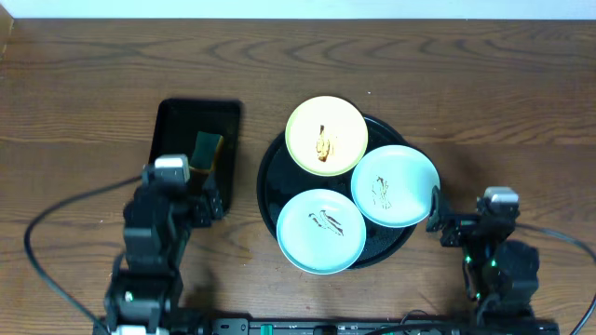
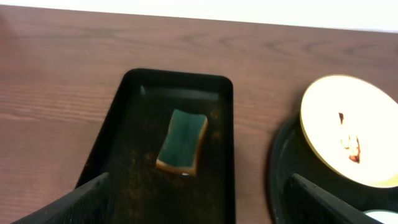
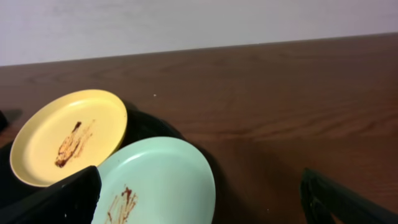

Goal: Clean dirty plates on tray and stack at the side
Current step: 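Move the left gripper over the sponge in the black tray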

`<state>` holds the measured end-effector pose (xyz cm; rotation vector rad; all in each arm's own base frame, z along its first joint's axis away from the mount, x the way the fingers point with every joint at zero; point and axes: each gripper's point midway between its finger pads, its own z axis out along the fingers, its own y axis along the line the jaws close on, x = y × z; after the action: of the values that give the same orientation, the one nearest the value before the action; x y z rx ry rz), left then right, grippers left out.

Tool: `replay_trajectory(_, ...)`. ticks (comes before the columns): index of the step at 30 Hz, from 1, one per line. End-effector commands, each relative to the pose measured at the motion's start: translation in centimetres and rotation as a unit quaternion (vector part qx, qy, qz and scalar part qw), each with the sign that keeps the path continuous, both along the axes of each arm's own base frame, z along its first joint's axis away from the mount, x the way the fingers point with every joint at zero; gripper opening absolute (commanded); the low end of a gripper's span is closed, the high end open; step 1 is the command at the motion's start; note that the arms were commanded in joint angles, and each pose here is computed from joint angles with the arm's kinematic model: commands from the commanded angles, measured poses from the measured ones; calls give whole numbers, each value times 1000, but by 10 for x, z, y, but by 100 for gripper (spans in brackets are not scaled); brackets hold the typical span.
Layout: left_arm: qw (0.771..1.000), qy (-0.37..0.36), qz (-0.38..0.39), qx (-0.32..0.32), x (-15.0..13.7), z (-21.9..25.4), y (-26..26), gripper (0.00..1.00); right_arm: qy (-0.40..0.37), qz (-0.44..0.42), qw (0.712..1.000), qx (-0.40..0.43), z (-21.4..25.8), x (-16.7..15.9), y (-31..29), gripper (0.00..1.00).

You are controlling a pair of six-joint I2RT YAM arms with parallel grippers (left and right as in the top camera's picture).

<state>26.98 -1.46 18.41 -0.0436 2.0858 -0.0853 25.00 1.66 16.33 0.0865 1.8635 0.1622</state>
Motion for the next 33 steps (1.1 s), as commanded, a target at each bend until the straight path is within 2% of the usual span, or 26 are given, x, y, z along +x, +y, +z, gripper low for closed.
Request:
replay_trajectory(1,999,28,-22,-19,13,17,-10,86,35,-19,999,20,15,9,-4,99)
replay_trajectory(9,983,181,-25,-18,23,14,-13,86,184,-7,983,-6,15,30,-1,99)
replay_trajectory(12,977,212,-24,-17,22,12,-13,86,206,-3,979,-5,18,37,1,99)
replay_trajectory(20,976,218,-23,-11,21,10,-12,86,218,22,976,8,13,42,11,99)
replay_trajectory(25,983,184,-20,1,46,26,-1,86,218,22,976,8,13,42,11,99)
replay_trajectory(29,979,203,-14,22,72,25,20,86,217,22,976,8,13,42,11,99)
replay_trajectory(33,971,228,-46,50,98,10,27,84,217,22,976,8,14,42,11,99)
